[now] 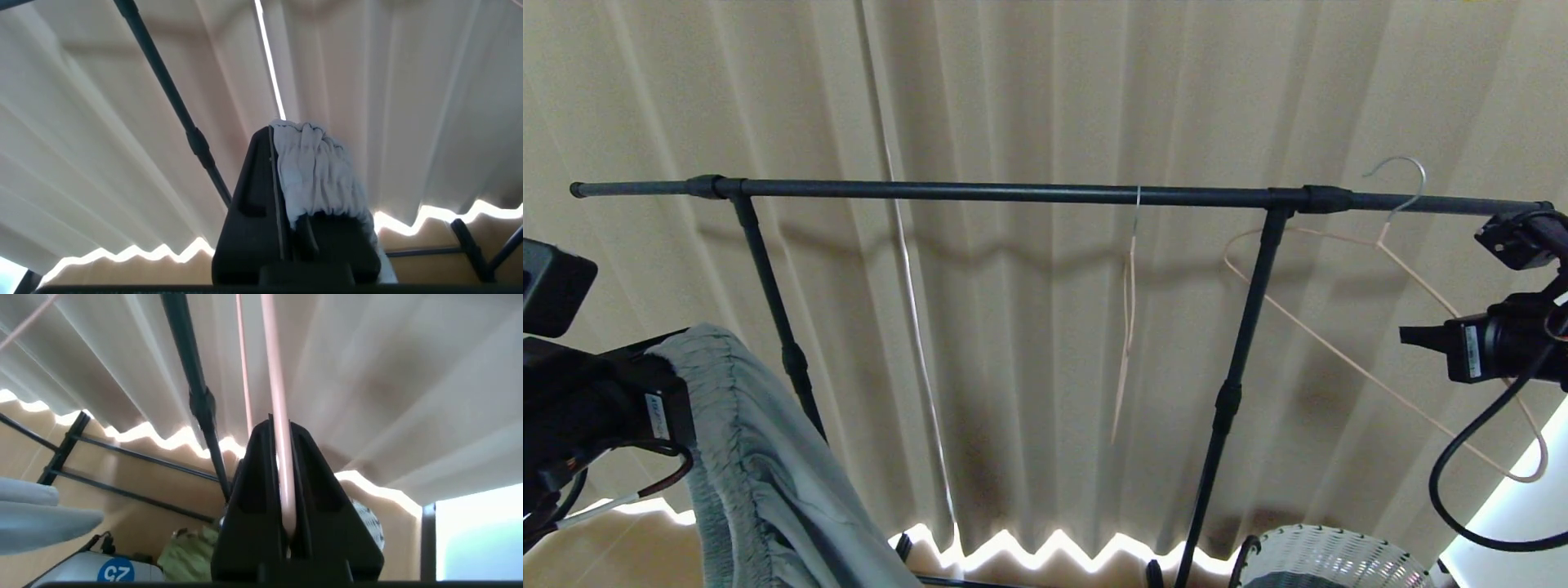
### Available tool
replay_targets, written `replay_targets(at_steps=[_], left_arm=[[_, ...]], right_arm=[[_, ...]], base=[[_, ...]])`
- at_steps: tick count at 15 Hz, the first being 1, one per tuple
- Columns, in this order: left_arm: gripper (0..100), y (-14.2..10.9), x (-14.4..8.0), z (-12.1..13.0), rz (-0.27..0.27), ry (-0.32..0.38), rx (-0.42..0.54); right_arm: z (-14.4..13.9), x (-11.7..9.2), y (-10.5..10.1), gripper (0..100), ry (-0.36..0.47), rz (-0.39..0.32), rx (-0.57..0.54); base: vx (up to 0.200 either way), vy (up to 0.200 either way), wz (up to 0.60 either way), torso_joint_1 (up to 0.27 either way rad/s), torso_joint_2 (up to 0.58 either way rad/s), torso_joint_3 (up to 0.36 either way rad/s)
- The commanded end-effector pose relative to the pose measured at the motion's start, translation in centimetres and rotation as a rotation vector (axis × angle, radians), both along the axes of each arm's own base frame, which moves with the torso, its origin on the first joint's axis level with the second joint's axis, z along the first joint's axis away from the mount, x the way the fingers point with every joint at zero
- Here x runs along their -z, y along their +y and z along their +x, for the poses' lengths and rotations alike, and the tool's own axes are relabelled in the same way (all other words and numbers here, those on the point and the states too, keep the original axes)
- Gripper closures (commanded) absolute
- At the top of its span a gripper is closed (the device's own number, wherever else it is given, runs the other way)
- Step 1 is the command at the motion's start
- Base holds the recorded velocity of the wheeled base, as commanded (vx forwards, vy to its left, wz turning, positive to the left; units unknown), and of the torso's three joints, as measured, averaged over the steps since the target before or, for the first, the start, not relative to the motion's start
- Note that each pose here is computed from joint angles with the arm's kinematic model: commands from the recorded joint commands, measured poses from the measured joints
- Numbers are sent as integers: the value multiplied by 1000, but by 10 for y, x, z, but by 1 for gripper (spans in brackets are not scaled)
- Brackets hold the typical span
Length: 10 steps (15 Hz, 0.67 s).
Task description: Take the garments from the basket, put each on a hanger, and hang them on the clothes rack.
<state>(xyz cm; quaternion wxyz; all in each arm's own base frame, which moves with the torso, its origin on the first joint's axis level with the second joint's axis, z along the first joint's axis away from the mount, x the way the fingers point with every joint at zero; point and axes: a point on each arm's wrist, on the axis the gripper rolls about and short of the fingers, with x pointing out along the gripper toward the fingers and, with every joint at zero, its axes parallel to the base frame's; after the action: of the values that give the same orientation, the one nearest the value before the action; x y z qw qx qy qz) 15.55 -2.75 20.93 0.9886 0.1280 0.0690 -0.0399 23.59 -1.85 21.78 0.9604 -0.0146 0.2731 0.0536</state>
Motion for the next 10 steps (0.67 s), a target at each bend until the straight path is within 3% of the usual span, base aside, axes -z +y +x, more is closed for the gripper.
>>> replay_targets(at_steps=[1, 2, 5, 10], left_arm=[[100, 0, 0, 0, 0, 0, -1], [100, 0, 0, 0, 1, 0, -2], [100, 0, 1, 0, 2, 3, -2], [100, 0, 3, 0, 2, 11, -4]], right_arm=[[-34, -6, 0, 100, -48, -6, 12], [-43, -6, 1, 100, -56, -9, 16], [-64, -2, 2, 100, -66, -24, 31], [-66, 2, -3, 100, -53, -40, 89]], base=[[0, 0, 0, 0, 0, 0], [0, 0, 0, 0, 0, 0], [-200, 0, 0, 6, 1, 2], [-200, 0, 0, -5, -1, 7]])
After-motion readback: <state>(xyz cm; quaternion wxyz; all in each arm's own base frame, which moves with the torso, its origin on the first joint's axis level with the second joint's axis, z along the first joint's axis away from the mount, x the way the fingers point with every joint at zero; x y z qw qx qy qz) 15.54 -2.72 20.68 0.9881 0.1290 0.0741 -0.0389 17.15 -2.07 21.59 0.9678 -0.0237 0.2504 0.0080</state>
